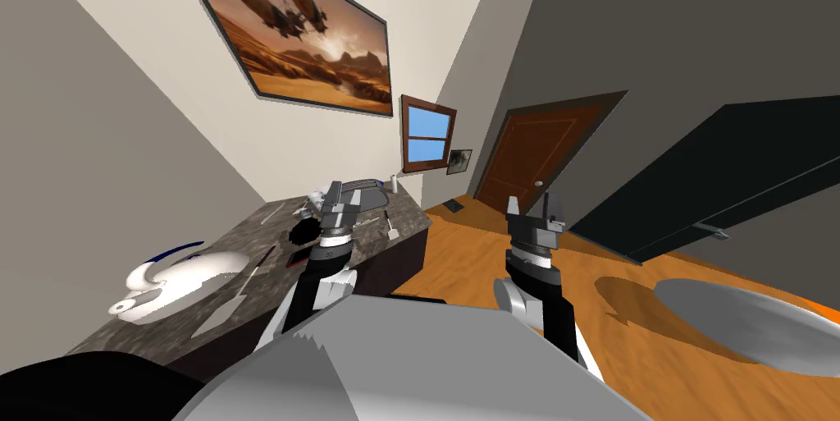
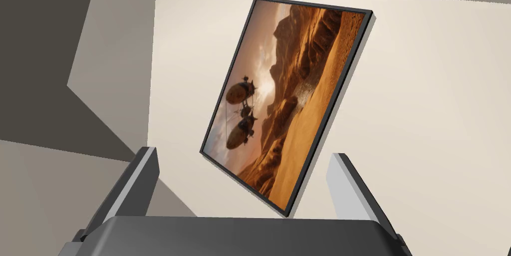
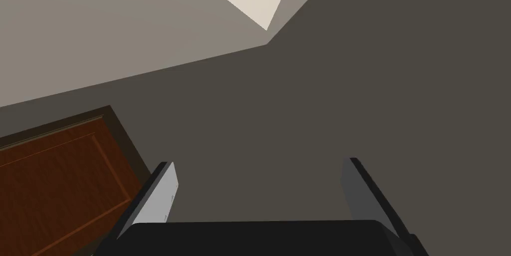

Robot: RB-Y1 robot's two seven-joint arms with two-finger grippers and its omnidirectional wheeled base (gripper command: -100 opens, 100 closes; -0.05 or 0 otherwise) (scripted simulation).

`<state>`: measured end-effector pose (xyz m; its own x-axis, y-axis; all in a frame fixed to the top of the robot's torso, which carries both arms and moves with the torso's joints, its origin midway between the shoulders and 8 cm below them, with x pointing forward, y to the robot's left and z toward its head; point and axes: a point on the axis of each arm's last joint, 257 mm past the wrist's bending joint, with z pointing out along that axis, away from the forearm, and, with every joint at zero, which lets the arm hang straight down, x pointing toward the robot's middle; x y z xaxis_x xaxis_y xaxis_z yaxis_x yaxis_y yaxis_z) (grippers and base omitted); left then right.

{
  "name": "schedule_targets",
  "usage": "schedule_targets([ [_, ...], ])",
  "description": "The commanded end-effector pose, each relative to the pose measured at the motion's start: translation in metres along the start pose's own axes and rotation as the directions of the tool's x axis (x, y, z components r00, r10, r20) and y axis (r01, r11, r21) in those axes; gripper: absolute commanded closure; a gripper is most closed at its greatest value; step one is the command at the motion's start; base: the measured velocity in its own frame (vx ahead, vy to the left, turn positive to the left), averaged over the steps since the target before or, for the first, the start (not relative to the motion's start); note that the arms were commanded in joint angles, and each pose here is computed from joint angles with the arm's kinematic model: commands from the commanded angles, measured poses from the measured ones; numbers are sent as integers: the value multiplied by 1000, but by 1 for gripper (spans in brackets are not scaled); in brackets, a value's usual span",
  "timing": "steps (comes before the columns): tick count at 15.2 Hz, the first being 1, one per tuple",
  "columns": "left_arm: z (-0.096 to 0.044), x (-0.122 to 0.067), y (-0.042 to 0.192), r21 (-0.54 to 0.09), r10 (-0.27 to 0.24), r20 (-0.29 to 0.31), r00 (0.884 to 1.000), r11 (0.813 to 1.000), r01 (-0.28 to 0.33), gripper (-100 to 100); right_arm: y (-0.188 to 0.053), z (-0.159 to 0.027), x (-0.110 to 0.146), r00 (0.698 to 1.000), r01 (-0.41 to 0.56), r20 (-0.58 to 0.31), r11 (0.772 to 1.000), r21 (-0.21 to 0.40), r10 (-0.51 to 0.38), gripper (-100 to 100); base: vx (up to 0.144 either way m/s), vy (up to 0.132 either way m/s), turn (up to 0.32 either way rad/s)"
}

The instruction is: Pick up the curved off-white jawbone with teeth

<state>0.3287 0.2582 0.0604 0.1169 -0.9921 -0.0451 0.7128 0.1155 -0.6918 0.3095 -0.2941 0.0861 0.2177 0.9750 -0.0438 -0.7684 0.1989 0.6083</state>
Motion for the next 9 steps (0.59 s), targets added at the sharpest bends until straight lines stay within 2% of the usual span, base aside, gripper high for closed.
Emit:
schedule_targets([
  [1, -1, 2, 7, -21, 3, -29, 1000, 1000, -4, -100, 0, 0, 0, 1000, 0, 0, 1000, 0, 0, 0, -3, 2, -48],
  [3, -2, 2, 13, -42, 3, -47, 999, 999, -5, -100, 0, 0, 0, 1000, 0, 0, 1000, 0, 0, 0, -9, 11, -78],
  [5, -4, -1, 32, -103, -3, -74, 997, 995, -5, -100, 0, 0, 0, 1000, 0, 0, 1000, 0, 0, 0, -15, 16, -97],
  [6, -4, -1, 32, -103, -3, -74, 997, 995, -5, -100, 0, 0, 0, 1000, 0, 0, 1000, 0, 0, 0, -15, 20, -88],
  [7, -6, -4, 44, -142, -8, -83, 997, 990, -3, -100, 0, 0, 0, 1000, 0, 0, 1000, 0, 0, 0, -15, 22, -96],
  [8, -6, -4, 44, -142, -8, -83, 997, 990, -3, -100, 0, 0, 0, 1000, 0, 0, 1000, 0, 0, 0, -16, 20, -88],
  [9, -8, -9, 57, -184, -16, -87, 996, 983, -1, -100, 0, 0, 0, 1000, 0, 0, 1000, 0, 0, 0, -19, 19, -123],
])
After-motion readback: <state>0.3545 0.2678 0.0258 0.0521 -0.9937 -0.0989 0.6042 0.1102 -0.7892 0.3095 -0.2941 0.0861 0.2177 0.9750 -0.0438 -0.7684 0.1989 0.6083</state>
